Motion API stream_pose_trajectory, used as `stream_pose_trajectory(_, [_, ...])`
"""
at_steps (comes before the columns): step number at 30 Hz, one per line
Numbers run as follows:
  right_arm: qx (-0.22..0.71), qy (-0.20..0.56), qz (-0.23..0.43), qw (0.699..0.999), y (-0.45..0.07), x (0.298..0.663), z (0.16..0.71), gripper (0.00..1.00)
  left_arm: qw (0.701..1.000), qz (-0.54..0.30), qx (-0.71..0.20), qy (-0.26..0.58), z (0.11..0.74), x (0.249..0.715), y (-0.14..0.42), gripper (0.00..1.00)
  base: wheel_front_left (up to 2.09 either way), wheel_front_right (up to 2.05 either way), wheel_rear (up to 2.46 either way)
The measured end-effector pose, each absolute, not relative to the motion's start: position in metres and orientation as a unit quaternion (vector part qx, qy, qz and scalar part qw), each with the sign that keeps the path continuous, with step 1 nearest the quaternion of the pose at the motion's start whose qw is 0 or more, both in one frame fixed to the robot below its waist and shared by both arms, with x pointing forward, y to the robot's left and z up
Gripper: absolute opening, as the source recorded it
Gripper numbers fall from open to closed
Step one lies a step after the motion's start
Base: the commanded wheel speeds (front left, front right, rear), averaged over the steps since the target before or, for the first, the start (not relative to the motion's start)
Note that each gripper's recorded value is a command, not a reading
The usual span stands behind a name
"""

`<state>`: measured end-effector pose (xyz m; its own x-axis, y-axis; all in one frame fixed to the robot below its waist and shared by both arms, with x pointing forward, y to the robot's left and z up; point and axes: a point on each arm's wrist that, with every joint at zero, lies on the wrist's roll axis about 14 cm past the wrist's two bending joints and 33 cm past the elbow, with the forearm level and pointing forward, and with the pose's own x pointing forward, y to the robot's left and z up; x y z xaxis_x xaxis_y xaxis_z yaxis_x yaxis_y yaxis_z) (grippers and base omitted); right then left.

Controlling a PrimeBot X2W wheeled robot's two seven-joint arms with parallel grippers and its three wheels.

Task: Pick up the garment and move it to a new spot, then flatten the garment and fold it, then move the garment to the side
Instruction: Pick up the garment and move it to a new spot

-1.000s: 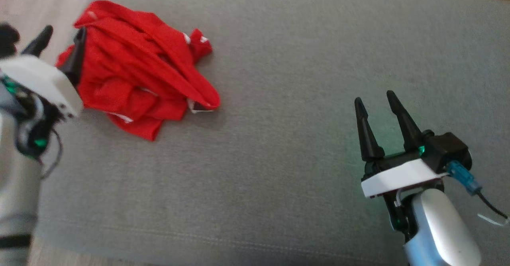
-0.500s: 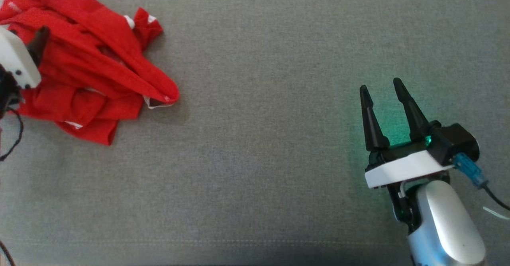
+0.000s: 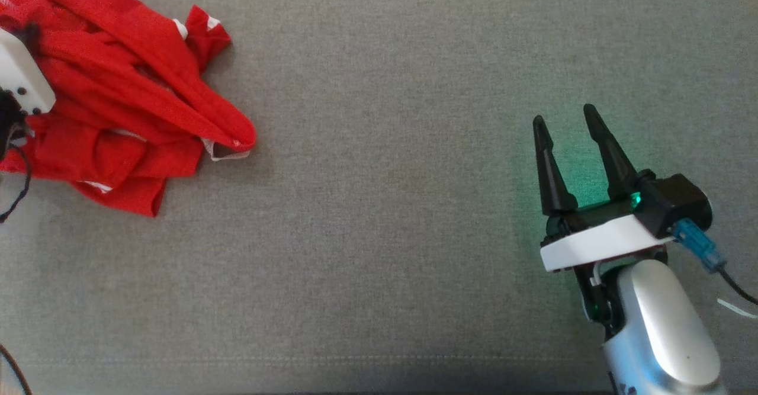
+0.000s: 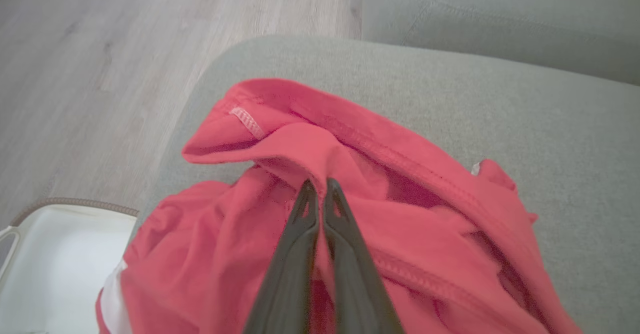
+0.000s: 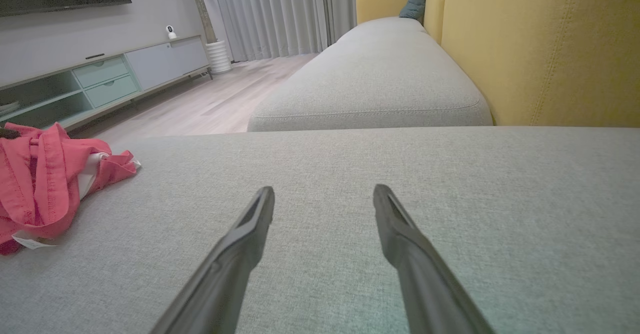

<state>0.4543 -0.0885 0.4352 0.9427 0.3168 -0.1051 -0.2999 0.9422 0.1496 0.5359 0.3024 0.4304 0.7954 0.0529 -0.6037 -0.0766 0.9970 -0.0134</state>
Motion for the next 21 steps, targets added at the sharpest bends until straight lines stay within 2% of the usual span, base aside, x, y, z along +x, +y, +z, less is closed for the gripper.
stream_pose_trajectory(11, [0.079,0.037,0.165,0.982,-0.082,0.442,0.462,1.0,0.989,0.01,0.014,0.147,0.524,0.544,0.296,0.0,0.0,0.0,0.0])
stream_pose_trajectory(21, [0.095,0.009,0.162,0.982,-0.084,0.413,0.488,1.0,0.996,-0.059,0.071,-0.007,0.637,0.522,0.255,0.0,0.0,0.0,0.0])
